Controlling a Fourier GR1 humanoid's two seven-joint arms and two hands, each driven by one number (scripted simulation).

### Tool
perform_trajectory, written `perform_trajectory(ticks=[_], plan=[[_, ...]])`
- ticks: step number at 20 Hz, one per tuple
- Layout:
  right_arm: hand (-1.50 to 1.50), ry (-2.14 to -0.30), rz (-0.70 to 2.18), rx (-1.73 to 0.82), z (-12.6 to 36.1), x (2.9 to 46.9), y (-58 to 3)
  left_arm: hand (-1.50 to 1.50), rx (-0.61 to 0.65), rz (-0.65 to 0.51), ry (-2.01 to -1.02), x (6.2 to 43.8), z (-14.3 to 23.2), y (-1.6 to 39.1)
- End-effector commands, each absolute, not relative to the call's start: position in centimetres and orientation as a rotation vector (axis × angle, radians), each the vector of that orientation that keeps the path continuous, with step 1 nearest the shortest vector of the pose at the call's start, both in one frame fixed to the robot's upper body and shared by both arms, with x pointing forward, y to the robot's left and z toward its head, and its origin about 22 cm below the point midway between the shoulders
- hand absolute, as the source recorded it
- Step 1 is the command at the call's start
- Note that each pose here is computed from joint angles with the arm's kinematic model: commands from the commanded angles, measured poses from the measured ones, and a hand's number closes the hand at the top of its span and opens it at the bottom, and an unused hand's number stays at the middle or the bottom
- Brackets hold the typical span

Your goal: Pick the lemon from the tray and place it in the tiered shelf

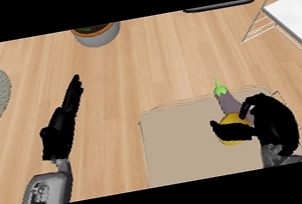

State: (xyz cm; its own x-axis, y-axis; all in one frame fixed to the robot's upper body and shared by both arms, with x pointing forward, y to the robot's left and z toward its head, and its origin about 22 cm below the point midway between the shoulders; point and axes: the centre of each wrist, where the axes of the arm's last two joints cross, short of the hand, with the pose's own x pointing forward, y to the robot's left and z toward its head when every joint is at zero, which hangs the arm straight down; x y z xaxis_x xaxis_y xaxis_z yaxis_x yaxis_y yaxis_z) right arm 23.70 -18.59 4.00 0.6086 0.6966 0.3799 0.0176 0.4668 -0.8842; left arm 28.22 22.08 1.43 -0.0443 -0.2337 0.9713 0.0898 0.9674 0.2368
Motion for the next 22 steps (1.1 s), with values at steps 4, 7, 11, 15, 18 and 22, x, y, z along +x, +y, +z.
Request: perform_trajectory(ticks=[4, 7, 11, 15, 18, 22], plan=[[1.50, -0.734, -0.122, -1.175, 8.8, 30.0, -19.9, 0.00, 0.064, -0.303, -1.611, 28.7, 1.9, 20.8], [1.50, -0.852, -0.281, -1.237, 12.0, 32.2, -19.6, 0.00, 0.043, -0.318, -1.626, 29.0, 2.4, 20.2], [1.50, -0.869, -0.370, -1.371, 14.5, 35.2, -18.7, 0.00, 0.044, -0.341, -1.622, 29.1, 2.3, 19.6], [1.50, -0.890, -0.455, -1.476, 17.8, 37.4, -17.5, 0.00, 0.013, -0.355, -1.604, 29.0, 2.0, 19.3], [1.50, -0.795, -0.483, -1.590, 19.4, 38.8, -17.2, 0.00, 0.029, -0.327, -1.609, 28.9, 1.7, 19.4], [1.50, -0.755, -0.517, -1.717, 22.0, 40.3, -16.0, 0.00, 0.057, -0.332, -1.601, 29.4, 1.8, 20.4]])
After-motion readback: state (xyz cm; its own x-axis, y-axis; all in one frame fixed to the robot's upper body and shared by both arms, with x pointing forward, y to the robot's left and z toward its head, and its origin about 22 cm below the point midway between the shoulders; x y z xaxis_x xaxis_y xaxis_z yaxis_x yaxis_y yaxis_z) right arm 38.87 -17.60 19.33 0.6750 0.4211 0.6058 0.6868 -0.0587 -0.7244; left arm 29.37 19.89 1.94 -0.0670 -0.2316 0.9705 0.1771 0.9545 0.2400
